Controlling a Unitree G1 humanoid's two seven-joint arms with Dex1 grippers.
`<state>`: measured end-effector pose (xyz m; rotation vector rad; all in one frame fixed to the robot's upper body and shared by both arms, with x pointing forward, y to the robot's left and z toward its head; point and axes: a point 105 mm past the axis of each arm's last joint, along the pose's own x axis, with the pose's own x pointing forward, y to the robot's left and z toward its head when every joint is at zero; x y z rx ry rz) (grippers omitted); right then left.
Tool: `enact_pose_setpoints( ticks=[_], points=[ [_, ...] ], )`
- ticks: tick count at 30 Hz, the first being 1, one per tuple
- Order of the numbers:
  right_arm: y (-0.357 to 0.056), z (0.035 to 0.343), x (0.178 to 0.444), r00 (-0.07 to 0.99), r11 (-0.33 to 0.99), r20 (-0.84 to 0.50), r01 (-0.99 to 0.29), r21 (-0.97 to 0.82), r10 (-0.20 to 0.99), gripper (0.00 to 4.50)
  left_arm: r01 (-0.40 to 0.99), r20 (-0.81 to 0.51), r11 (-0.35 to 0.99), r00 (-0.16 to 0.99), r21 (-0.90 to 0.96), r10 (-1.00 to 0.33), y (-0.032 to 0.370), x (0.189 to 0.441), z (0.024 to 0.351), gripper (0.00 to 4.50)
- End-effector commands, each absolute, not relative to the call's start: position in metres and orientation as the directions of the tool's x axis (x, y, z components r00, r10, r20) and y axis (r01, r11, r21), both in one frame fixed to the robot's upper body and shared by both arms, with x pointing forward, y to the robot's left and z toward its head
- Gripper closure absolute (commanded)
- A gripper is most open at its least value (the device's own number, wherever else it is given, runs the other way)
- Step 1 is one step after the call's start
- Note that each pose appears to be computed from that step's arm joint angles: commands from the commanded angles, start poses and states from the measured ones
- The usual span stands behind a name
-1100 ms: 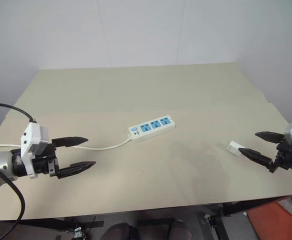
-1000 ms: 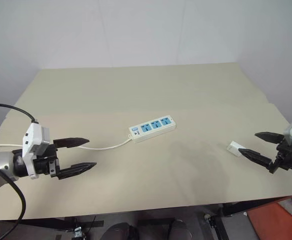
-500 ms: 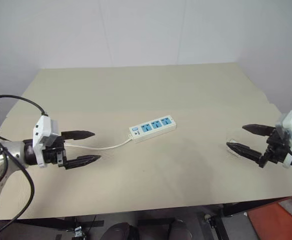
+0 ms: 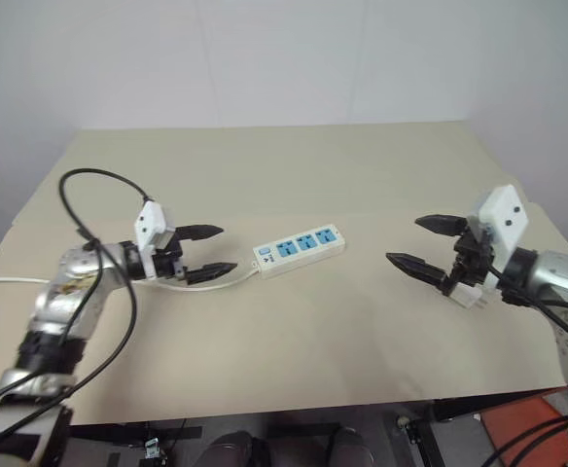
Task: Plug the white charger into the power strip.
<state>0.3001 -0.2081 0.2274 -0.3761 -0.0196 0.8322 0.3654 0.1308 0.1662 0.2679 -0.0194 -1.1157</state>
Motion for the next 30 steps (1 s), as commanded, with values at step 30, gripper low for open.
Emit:
enact_pose_setpoints(
  ticks=[30],
  points=[
    [-0.206, 0.244, 0.278, 0.699, 0.639, -0.061, -0.682, -0.356, 0.712, 0.00, 0.879, -0.100, 0.431, 0.457, 0.202, -0.884, 0.067, 0.403, 0.111, 0.02]
  ],
)
